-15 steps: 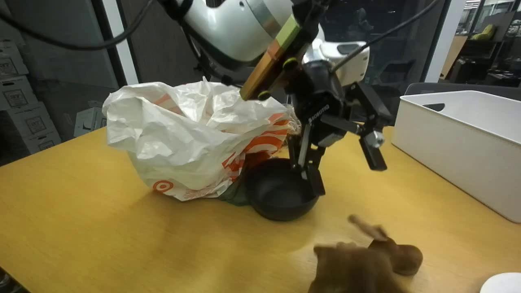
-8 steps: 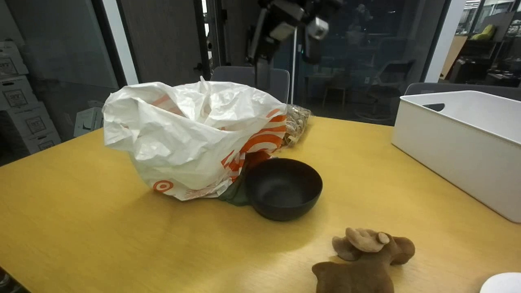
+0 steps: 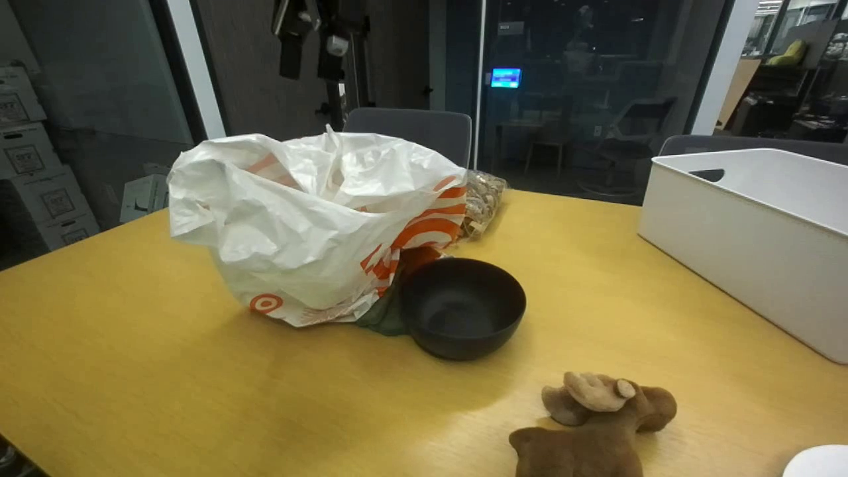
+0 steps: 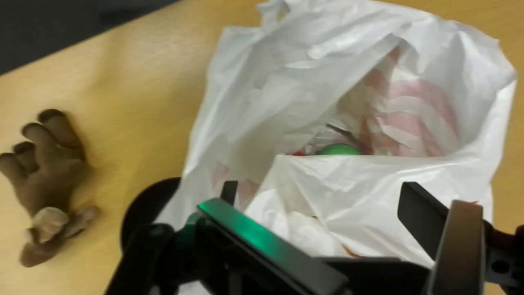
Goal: Put the moose from the plastic on the table then put the apple in the bowl.
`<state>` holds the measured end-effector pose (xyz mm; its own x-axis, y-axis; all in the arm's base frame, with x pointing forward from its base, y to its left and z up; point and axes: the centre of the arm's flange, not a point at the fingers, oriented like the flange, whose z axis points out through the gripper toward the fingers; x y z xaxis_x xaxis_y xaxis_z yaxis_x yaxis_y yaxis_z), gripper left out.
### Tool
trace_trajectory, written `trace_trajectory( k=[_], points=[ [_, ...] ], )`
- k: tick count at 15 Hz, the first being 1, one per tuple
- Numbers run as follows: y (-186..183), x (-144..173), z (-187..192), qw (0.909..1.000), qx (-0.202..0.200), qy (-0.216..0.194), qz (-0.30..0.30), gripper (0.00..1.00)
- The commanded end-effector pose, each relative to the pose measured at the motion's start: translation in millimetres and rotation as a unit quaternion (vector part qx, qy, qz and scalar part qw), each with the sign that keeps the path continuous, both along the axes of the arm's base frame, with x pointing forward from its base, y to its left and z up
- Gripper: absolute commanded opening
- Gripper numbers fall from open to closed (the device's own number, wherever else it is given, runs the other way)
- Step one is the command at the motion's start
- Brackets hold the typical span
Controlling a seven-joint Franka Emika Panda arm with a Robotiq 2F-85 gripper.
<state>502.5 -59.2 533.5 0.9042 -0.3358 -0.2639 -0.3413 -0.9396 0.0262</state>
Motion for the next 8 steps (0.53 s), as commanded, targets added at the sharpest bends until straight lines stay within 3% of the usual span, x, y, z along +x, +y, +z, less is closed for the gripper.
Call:
trace_trajectory(
  k=[1, 5, 8],
  points=[
    [27, 13, -52, 0.9948, 0.076, -0.046, 0.050, 1.00],
    [32, 12, -104, 0.9793, 0.159, -0.062, 0.109, 1.00],
    [16, 1, -128, 0.9608, 0.224, -0.054, 0.154, 1.00]
  ],
)
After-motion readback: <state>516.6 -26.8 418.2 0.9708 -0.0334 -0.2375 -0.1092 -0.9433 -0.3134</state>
